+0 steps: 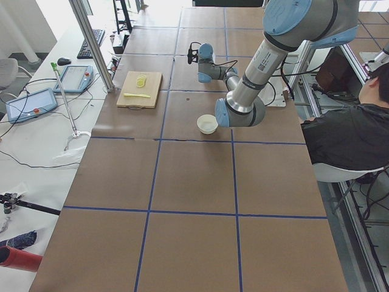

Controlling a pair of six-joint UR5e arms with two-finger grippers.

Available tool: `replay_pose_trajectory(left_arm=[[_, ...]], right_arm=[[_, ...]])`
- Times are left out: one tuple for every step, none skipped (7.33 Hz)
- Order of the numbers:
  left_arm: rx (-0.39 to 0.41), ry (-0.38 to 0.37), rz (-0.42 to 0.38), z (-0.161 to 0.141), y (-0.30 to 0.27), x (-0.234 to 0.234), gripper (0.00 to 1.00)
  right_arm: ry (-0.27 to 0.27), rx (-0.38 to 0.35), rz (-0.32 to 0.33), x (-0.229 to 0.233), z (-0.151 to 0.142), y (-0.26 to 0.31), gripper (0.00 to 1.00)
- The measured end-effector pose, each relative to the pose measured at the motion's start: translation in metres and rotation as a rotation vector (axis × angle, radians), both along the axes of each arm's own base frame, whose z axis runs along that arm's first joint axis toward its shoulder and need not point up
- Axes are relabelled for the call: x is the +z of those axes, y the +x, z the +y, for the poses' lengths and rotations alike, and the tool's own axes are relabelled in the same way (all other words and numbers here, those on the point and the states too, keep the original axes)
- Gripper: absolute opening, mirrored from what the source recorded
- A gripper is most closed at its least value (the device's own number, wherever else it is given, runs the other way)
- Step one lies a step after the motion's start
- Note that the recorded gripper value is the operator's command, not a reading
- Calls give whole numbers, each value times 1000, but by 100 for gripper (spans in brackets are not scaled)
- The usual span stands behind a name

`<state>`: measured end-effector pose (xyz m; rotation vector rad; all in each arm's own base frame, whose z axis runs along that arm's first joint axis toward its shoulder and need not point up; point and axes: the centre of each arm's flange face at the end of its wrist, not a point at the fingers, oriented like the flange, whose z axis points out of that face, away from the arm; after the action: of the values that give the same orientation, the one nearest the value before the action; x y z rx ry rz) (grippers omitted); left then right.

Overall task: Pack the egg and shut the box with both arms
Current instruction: 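Withdraw the left gripper from the carton toward the cutting board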

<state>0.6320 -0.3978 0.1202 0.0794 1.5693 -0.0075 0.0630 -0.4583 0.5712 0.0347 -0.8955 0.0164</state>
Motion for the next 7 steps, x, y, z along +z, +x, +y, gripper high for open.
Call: replay_pose_trajectory(left_arm=[[26,-11,-28,-15,-23,1,100],[42,-17,-75,-28,-49,2,100],[43,-9,-135,-36,-76,5,100],[31,-3,-217,-43,-106,7,100],[14,1,-291,-50,-136,9,100],[-21,3,-355,-65,-174,14,100],[-65,11,-414,-81,-219,20,100]], right_arm=[[11,4,0,-8,0,0,100],[14,20,-1,-20,0,-1,100],[16,33,-5,-40,1,-10,100],[24,23,-10,-66,2,-31,100],[27,13,-16,-88,4,-57,98],[20,23,-33,-104,6,-86,85],[-1,51,-62,-115,11,-119,71]])
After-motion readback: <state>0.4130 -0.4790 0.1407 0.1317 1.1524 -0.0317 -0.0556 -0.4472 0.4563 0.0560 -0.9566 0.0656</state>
